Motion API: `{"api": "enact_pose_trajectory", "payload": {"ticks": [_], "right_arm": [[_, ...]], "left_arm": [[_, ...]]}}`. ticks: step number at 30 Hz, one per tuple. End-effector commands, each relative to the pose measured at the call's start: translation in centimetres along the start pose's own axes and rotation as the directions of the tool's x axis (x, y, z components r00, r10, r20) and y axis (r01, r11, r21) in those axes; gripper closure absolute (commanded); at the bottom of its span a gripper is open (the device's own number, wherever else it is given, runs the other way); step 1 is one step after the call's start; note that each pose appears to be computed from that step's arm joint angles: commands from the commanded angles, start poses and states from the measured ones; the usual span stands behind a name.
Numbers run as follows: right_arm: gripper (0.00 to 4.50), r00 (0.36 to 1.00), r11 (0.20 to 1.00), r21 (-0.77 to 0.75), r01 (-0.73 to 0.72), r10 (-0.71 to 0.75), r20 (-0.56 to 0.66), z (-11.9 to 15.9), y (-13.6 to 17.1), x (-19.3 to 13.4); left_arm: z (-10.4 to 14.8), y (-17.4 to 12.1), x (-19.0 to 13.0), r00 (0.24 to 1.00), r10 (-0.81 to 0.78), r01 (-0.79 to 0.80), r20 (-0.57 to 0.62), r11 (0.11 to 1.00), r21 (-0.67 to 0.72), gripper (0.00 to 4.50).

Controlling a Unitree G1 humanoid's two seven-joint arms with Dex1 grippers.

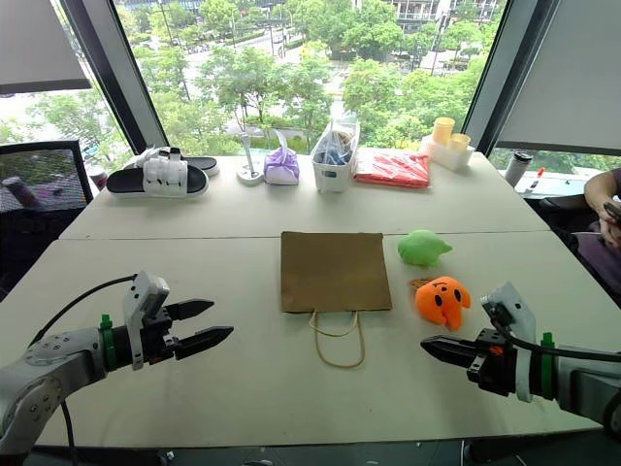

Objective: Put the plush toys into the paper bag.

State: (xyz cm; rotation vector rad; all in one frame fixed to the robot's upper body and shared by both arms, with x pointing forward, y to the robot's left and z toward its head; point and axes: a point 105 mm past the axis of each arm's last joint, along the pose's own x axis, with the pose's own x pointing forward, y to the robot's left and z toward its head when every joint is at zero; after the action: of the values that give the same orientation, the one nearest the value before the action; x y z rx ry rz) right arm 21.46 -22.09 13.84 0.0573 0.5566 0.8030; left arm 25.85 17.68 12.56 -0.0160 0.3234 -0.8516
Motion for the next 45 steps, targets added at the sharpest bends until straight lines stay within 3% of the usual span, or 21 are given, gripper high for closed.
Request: {"api": "enact_pose_trajectory", "payload": {"ticks": [1,5,19,23,28,32,36,40,45], "right_arm": [[4.50,1.000,0.999,-0.040,-0.006,0.007,0.026,0.8,0.1,0.1],[4.50,1.000,0.999,-0.042,-0.007,0.008,0.026,0.8,-0.1,0.3],[4.50,0.999,0.999,-0.045,-0.004,0.005,0.036,1.0,0.0,1.3],[4.50,0.999,0.999,-0.042,0.001,0.001,0.035,0.9,-0.2,1.3],[4.50,0.999,0.999,-0.039,0.006,-0.005,0.041,0.9,-0.1,1.3],[4.50,0.999,0.999,-0.031,0.012,-0.011,0.045,0.5,-0.2,1.5],[4.50,0.998,1.000,-0.025,0.018,-0.017,0.054,0.3,-0.2,1.8],[4.50,0.998,0.999,-0.026,0.026,-0.025,0.063,0.1,-0.2,2.3],[4.50,0.997,0.999,-0.025,0.036,-0.034,0.071,-0.2,0.0,2.8]], "left_arm": [[0.6,-0.2,-0.2,1.000,-0.005,0.004,0.028,1.000,0.011,0.10],[1.4,-0.1,-0.1,0.996,0.008,-0.008,0.085,1.000,0.001,0.10],[1.1,0.3,-0.4,0.998,0.018,-0.019,0.063,1.000,0.014,0.10],[1.5,0.8,-0.4,0.998,0.023,-0.027,0.062,0.998,0.051,0.10],[3.3,1.6,0.3,0.999,-0.033,0.025,0.036,0.977,0.212,0.10],[4.5,0.8,2.1,0.987,-0.156,0.157,-0.031,0.917,0.366,0.10],[4.1,-1.3,5.6,0.933,-0.327,0.354,-0.151,0.755,0.552,0.10],[3.2,-3.7,8.7,0.855,-0.469,0.497,-0.221,0.619,0.609,0.10],[2.8,-5.6,11.8,0.802,-0.556,0.552,-0.220,0.548,0.628,0.10]]}}
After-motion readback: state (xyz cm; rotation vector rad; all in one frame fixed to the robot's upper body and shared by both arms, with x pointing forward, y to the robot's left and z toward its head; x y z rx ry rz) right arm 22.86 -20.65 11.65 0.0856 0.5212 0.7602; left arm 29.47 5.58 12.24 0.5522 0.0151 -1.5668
